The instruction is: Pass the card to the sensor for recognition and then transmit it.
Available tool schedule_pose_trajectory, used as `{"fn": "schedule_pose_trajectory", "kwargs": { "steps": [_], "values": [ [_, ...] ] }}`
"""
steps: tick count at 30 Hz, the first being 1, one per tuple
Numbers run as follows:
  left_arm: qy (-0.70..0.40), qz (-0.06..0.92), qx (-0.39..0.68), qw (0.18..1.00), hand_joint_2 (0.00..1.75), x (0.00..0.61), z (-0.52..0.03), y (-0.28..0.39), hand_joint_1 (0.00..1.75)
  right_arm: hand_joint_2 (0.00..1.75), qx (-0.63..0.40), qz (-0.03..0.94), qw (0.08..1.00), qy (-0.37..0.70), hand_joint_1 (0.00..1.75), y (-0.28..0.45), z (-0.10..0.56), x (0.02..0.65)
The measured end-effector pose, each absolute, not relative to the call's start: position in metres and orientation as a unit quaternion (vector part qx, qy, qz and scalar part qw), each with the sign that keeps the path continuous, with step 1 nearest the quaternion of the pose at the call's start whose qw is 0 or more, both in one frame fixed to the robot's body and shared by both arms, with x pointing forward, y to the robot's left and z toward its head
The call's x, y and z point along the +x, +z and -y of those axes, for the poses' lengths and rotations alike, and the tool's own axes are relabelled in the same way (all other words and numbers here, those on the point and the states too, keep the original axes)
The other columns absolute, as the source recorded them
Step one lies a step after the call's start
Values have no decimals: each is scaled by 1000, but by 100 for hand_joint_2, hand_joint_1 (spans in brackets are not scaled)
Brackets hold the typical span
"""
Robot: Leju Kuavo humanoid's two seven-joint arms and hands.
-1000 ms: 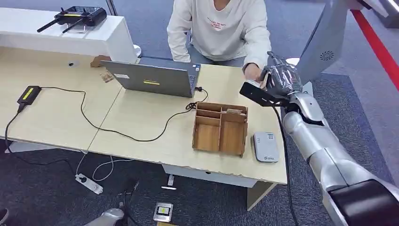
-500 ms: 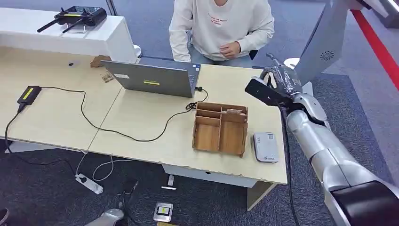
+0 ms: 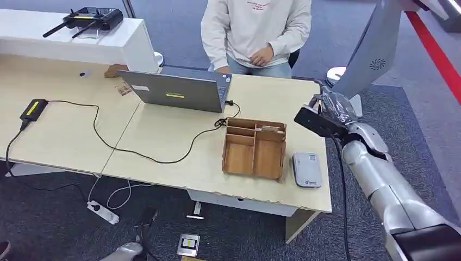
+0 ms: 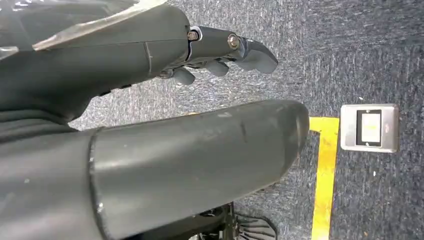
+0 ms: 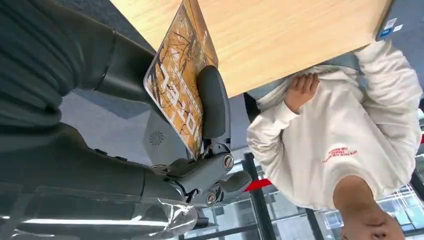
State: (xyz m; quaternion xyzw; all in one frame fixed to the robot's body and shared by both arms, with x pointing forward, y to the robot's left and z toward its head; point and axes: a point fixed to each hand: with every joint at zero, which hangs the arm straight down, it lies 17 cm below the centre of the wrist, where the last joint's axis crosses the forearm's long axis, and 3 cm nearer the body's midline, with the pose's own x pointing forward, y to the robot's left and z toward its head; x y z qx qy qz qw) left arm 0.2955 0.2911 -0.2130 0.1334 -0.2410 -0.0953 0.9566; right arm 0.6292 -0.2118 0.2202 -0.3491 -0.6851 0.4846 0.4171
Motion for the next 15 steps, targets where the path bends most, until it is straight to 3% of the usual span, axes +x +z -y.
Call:
{"fn": "schedule_pose_trajectory", "kwargs": {
  "steps": [15],
  "values": [
    [-80, 212, 128, 965, 0, 287, -291, -217, 0, 175, -337, 651, 464, 497, 175, 158, 229, 607]
  ]
}}
